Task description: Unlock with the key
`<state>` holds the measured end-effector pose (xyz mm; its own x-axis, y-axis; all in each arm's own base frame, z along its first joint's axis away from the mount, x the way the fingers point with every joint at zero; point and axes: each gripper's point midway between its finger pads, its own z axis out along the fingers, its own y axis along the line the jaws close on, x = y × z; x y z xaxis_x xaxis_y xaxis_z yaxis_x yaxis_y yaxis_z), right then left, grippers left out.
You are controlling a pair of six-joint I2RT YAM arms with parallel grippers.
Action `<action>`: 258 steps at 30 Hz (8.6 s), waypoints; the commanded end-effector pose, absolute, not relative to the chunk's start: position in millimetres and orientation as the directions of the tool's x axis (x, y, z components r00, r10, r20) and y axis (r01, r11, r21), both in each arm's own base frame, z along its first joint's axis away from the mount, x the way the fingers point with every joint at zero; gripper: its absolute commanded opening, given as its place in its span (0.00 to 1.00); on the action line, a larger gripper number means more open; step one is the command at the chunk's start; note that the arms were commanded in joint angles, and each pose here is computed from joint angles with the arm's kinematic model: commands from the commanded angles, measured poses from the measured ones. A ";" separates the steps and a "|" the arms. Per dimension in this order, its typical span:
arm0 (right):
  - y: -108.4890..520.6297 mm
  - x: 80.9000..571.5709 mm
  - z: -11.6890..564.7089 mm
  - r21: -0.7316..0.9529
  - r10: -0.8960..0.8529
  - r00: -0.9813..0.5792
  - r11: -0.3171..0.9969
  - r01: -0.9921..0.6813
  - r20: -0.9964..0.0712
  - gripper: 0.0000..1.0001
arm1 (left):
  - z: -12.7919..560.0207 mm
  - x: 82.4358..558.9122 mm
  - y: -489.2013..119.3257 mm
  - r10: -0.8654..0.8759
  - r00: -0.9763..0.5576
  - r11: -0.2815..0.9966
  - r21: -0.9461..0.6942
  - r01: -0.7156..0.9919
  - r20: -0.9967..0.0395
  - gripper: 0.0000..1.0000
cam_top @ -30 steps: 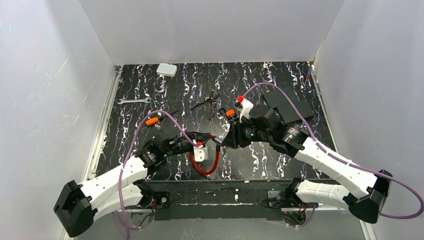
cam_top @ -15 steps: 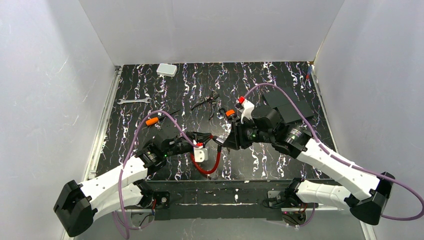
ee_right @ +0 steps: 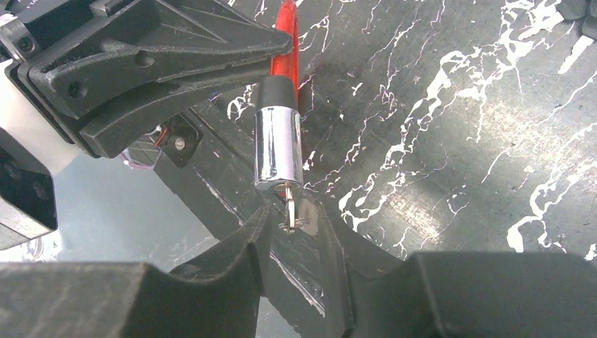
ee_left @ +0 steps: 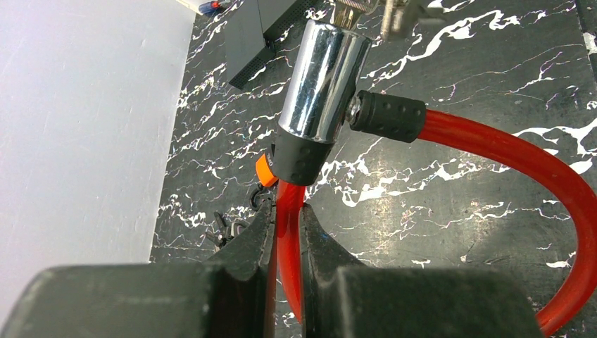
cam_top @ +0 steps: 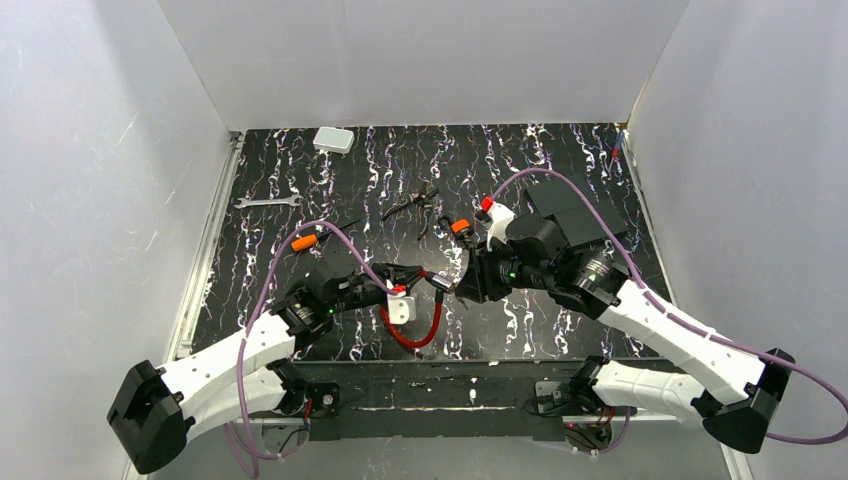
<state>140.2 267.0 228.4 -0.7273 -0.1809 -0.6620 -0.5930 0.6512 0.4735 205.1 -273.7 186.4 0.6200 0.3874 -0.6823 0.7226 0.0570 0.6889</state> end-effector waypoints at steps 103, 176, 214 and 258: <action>330.2 216.8 297.1 0.968 0.515 -0.830 0.227 -0.109 -0.214 0.01 | 291.2 248.7 -228.6 0.523 0.706 0.448 0.858 0.249 -0.478 0.00; 202.5 271.6 250.0 0.443 0.267 -0.586 0.879 -0.177 -0.765 0.01 | 269.6 244.2 -248.6 0.400 0.605 0.495 0.718 0.489 -0.688 0.98; 231.7 296.2 167.3 0.822 0.711 -0.462 0.564 -0.076 -0.531 0.01 | 292.3 273.2 -215.8 0.407 0.373 0.722 0.544 0.428 -0.834 0.99; 234.3 271.3 89.3 0.713 0.644 -0.486 0.699 0.060 -0.591 0.17 | 293.3 280.6 -208.2 0.397 0.346 0.749 0.518 0.414 -0.850 0.99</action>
